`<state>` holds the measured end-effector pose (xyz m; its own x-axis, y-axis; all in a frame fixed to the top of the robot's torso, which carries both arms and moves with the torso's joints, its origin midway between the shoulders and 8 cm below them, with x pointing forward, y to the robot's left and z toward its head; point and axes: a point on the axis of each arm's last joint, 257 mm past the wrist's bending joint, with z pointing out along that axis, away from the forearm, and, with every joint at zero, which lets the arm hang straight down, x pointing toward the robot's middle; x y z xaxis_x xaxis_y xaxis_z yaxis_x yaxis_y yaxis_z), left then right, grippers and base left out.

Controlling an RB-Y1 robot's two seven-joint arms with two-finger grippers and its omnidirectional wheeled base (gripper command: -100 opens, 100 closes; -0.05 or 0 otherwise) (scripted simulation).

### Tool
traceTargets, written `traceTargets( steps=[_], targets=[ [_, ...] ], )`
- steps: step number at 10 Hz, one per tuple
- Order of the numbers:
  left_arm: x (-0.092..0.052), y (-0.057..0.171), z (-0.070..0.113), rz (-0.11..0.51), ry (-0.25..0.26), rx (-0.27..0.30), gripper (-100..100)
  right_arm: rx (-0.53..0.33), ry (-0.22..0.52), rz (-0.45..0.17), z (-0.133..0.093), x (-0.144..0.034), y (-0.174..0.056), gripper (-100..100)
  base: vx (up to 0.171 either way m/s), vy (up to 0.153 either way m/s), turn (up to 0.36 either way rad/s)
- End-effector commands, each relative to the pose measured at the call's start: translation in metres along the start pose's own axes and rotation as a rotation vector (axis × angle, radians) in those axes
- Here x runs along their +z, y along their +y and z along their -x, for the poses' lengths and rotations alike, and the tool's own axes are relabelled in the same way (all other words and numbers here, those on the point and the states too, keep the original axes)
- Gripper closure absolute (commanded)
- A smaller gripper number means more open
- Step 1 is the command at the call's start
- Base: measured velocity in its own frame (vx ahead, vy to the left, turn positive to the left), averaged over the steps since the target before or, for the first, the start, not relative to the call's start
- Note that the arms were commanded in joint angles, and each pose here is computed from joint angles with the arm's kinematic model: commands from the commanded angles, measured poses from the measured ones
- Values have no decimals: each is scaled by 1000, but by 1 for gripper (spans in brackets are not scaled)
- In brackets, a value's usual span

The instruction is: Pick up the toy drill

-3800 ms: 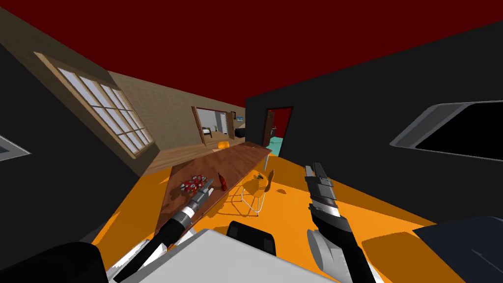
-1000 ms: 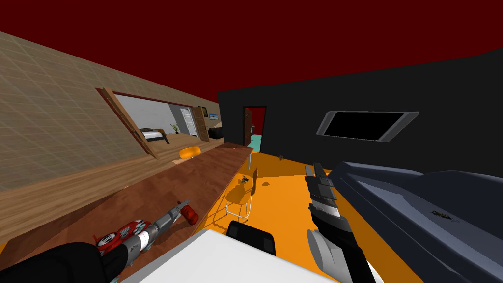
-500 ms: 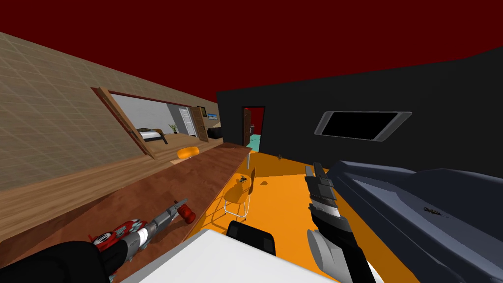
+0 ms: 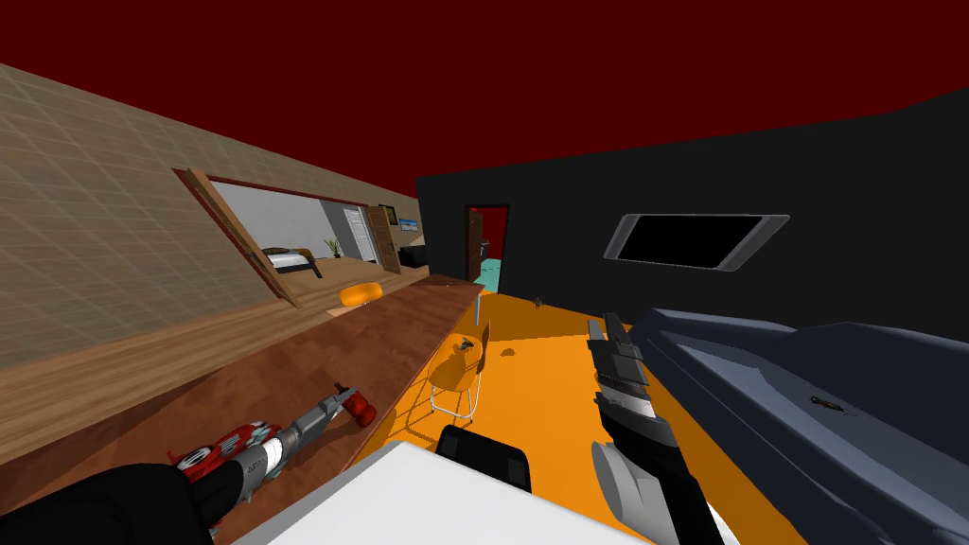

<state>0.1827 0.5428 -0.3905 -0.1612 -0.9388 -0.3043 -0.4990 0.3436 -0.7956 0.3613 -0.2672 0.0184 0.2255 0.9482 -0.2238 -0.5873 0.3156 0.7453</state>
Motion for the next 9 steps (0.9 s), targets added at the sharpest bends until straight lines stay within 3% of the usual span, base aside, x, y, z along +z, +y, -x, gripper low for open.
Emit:
traceTargets(
  steps=[1,3,4,5,9],
  targets=[
    [0,0,0,0,0,0,100,0,0,0,0,0,0,0,0,0,0],
    [0,0,0,0,0,0,100,0,0,0,0,0,0,0,0,0,0],
    [0,0,0,0,1,1,0,0,0,0,0,0,0,0,0,0,0],
    [-1,-5,-7,-7,0,10,100,0,0,0,0,0,0,0,3,38,33],
    [-4,-13,-25,-17,1,27,100,0,0,0,0,0,0,0,9,74,21]
  ],
)
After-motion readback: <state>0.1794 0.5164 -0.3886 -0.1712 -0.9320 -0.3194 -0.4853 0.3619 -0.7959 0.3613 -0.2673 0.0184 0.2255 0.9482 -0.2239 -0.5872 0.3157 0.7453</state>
